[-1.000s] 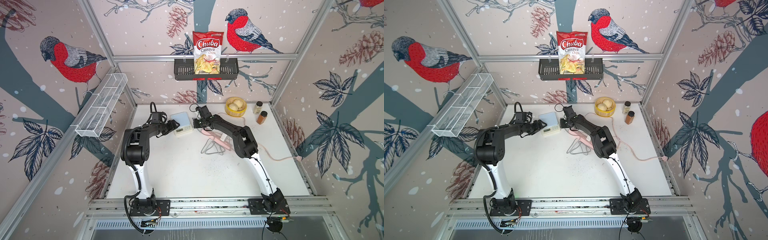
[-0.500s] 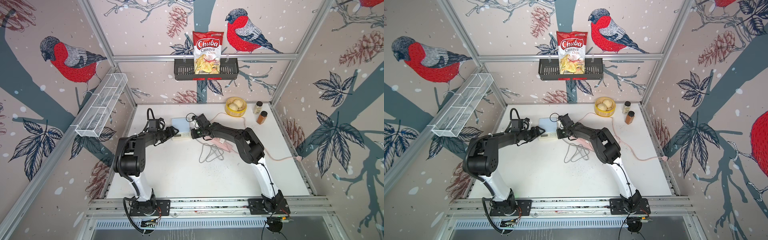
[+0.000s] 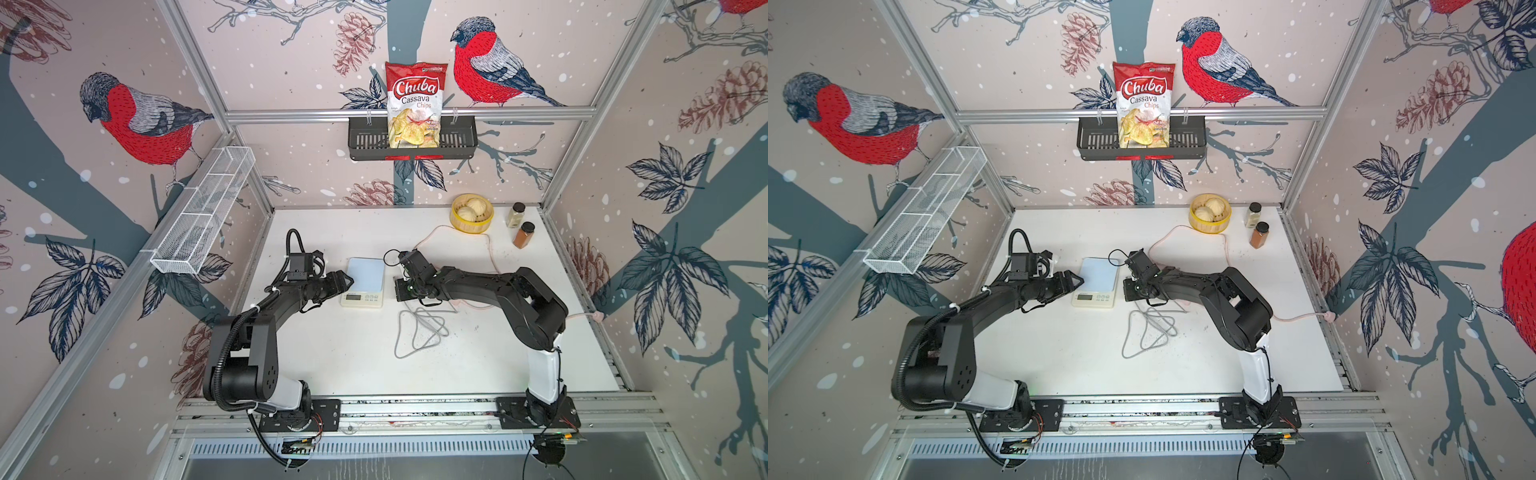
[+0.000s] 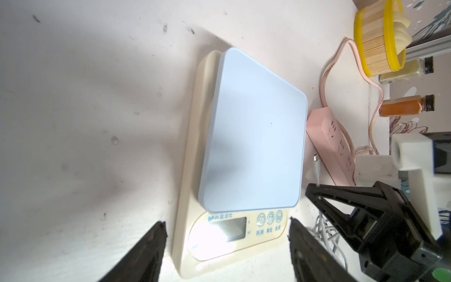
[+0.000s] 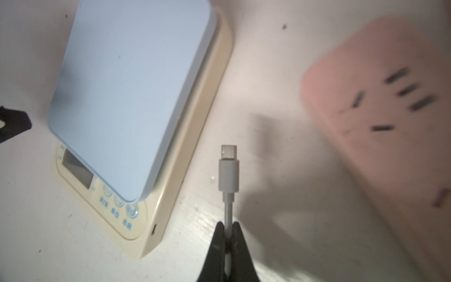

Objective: Charge the electronic scale
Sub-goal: Move the electronic scale to the center of the board, then pick up the electronic scale at the center of the board.

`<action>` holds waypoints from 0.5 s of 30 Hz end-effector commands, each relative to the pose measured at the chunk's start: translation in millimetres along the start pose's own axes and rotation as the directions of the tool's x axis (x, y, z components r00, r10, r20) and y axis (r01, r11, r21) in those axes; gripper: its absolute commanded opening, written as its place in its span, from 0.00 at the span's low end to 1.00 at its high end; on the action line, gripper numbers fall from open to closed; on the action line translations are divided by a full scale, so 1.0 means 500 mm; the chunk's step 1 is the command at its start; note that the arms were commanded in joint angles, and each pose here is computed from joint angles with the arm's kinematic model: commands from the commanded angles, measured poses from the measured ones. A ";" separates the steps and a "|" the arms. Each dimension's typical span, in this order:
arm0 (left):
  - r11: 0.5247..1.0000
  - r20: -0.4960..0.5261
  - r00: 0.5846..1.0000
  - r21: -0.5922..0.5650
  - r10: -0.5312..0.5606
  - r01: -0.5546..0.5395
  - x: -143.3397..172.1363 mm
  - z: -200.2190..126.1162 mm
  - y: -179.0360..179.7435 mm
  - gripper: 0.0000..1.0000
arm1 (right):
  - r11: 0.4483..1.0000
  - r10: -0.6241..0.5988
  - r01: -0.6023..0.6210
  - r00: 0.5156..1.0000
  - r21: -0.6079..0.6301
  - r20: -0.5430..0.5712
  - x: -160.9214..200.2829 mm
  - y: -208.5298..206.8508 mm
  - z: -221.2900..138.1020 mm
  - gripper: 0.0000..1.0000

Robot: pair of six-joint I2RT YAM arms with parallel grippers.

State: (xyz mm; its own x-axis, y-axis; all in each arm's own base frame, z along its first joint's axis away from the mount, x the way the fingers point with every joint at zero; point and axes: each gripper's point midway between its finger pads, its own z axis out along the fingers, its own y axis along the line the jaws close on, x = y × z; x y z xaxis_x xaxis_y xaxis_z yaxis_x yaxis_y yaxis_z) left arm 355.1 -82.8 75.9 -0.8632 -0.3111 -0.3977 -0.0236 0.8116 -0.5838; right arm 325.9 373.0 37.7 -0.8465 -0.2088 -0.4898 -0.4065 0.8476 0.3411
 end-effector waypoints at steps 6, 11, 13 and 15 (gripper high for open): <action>0.996 -0.054 0.998 0.091 -0.021 0.025 -0.036 0.042 0.006 0.77 | 1.000 0.008 -0.007 0.999 -0.026 0.039 -0.048 0.035 0.007 0.00; 0.967 -0.146 0.987 0.233 -0.071 0.104 -0.013 0.082 -0.012 0.74 | 0.997 0.023 -0.024 1.000 -0.072 -0.005 -0.047 0.063 0.045 0.00; 0.950 -0.174 0.981 0.284 -0.081 0.129 0.000 0.086 -0.023 0.73 | 0.995 0.046 -0.048 0.999 -0.082 -0.029 -0.037 0.059 0.059 0.00; 0.932 -0.184 0.979 0.332 -0.090 0.148 0.007 0.081 -0.036 0.73 | 0.993 0.068 -0.072 0.996 -0.088 -0.050 -0.026 0.053 0.070 0.00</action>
State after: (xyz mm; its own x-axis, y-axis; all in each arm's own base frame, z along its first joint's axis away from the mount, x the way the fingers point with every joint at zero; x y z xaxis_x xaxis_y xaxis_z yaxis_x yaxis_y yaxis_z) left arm 379.5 -105.4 45.8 -0.9231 -0.2920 -0.2502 0.0034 0.6443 -0.7648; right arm 342.4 412.4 31.7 -0.8619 -0.1915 -0.4695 -0.4012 0.8238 0.4004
